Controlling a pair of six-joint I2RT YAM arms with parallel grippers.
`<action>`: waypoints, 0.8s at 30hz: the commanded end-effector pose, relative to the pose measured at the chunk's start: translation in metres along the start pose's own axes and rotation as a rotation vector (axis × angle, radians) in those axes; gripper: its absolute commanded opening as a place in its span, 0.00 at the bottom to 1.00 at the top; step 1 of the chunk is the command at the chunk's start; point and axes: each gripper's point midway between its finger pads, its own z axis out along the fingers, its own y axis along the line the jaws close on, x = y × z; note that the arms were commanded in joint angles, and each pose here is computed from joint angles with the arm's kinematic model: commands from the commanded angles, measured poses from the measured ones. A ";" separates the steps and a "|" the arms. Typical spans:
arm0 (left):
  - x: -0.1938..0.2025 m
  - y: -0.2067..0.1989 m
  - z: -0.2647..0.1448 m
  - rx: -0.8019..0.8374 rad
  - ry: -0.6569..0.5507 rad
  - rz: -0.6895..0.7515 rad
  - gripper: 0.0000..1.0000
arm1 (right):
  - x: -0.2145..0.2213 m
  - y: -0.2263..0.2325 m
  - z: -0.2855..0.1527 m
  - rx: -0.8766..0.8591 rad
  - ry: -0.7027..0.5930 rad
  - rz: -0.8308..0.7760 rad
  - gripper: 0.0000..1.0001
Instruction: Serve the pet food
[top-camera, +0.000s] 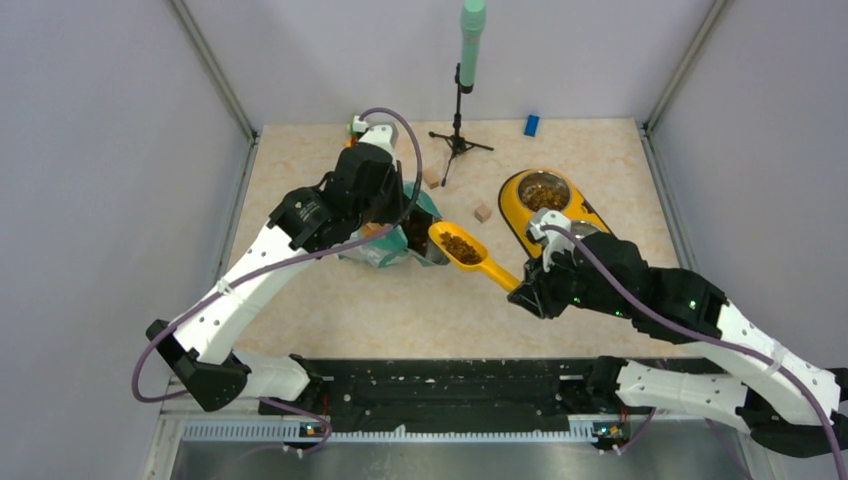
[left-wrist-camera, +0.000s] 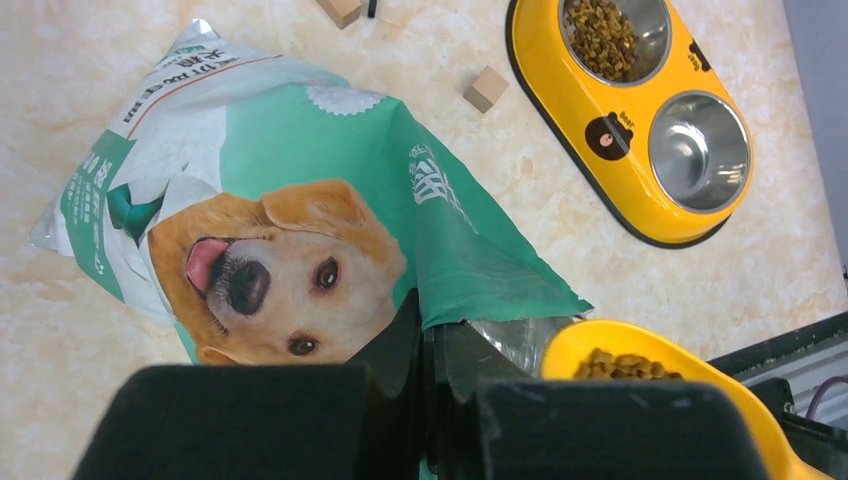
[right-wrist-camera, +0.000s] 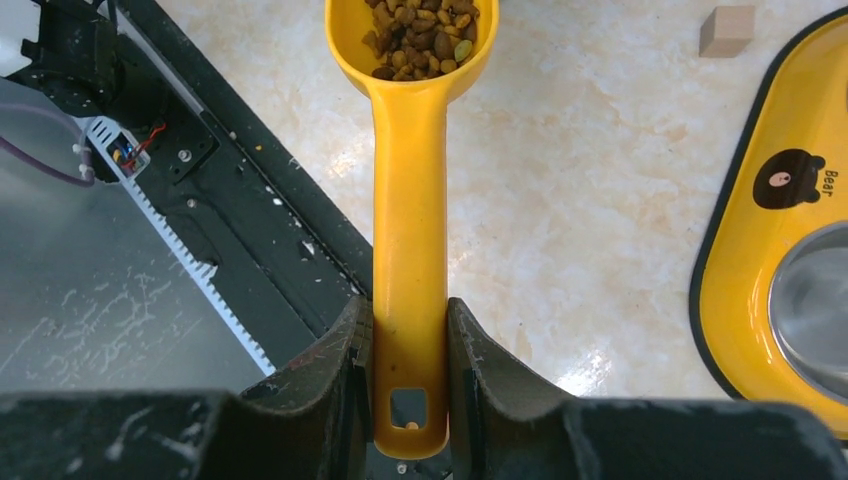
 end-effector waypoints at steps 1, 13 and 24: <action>-0.051 0.005 -0.004 -0.033 -0.173 -0.074 0.00 | -0.012 -0.007 -0.024 0.041 -0.068 0.059 0.00; -0.059 0.015 0.003 -0.055 -0.187 -0.072 0.00 | 0.003 -0.068 -0.051 0.403 -0.080 0.207 0.00; -0.058 0.011 0.007 -0.031 -0.194 -0.081 0.00 | 0.028 -0.105 -0.024 0.618 0.017 0.357 0.00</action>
